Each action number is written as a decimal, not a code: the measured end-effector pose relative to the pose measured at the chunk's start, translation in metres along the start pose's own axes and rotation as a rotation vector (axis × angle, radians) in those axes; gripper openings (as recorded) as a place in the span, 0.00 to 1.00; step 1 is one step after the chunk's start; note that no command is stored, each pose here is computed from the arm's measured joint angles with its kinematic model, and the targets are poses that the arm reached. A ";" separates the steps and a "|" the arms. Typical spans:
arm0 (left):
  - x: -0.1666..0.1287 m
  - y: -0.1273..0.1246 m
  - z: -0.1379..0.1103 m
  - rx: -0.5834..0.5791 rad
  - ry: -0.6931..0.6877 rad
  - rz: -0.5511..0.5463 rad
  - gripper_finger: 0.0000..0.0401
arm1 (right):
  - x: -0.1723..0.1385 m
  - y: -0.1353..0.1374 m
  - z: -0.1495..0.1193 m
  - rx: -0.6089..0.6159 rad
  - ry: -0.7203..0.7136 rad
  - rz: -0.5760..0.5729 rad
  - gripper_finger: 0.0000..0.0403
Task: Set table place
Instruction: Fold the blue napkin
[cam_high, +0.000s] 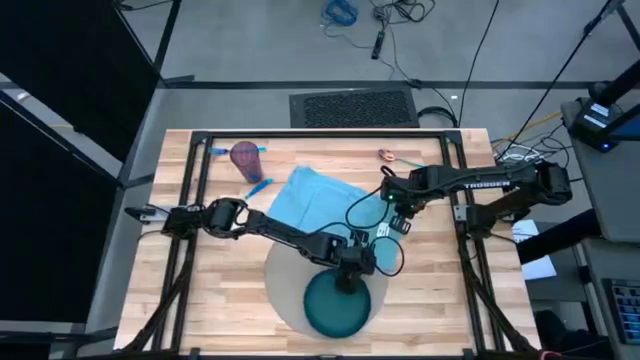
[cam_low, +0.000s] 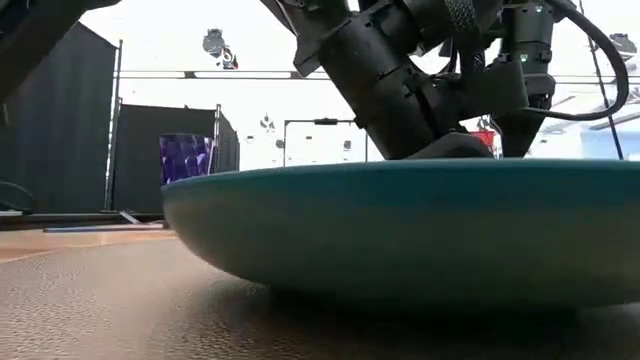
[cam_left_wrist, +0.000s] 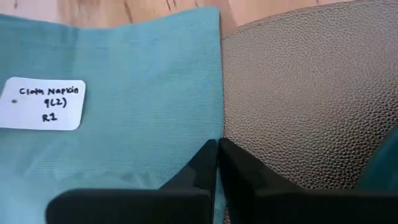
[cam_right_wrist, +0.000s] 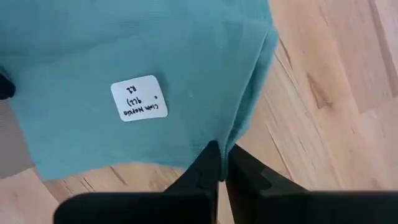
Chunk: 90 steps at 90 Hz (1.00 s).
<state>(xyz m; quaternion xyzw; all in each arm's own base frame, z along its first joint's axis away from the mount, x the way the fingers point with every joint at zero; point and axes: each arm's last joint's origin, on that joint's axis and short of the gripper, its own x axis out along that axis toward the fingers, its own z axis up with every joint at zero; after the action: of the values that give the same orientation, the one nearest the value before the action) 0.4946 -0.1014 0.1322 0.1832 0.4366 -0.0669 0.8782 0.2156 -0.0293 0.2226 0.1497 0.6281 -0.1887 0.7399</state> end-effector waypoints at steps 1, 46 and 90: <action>0.000 0.000 0.000 0.001 0.000 0.001 0.00 | 0.000 0.000 0.000 0.000 0.000 0.000 0.00; -0.025 0.007 0.014 0.045 -0.016 0.172 0.00 | -0.028 0.004 0.017 -0.058 -0.106 0.024 0.00; -0.064 0.015 0.010 0.013 0.149 0.377 0.00 | -0.043 -0.008 0.033 0.007 -0.201 0.013 0.00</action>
<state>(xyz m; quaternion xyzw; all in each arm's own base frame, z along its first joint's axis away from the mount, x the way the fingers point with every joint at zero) 0.4671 -0.0937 0.1925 0.2719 0.4581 0.1093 0.8392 0.2350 -0.0474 0.2709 0.1365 0.5489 -0.2001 0.8000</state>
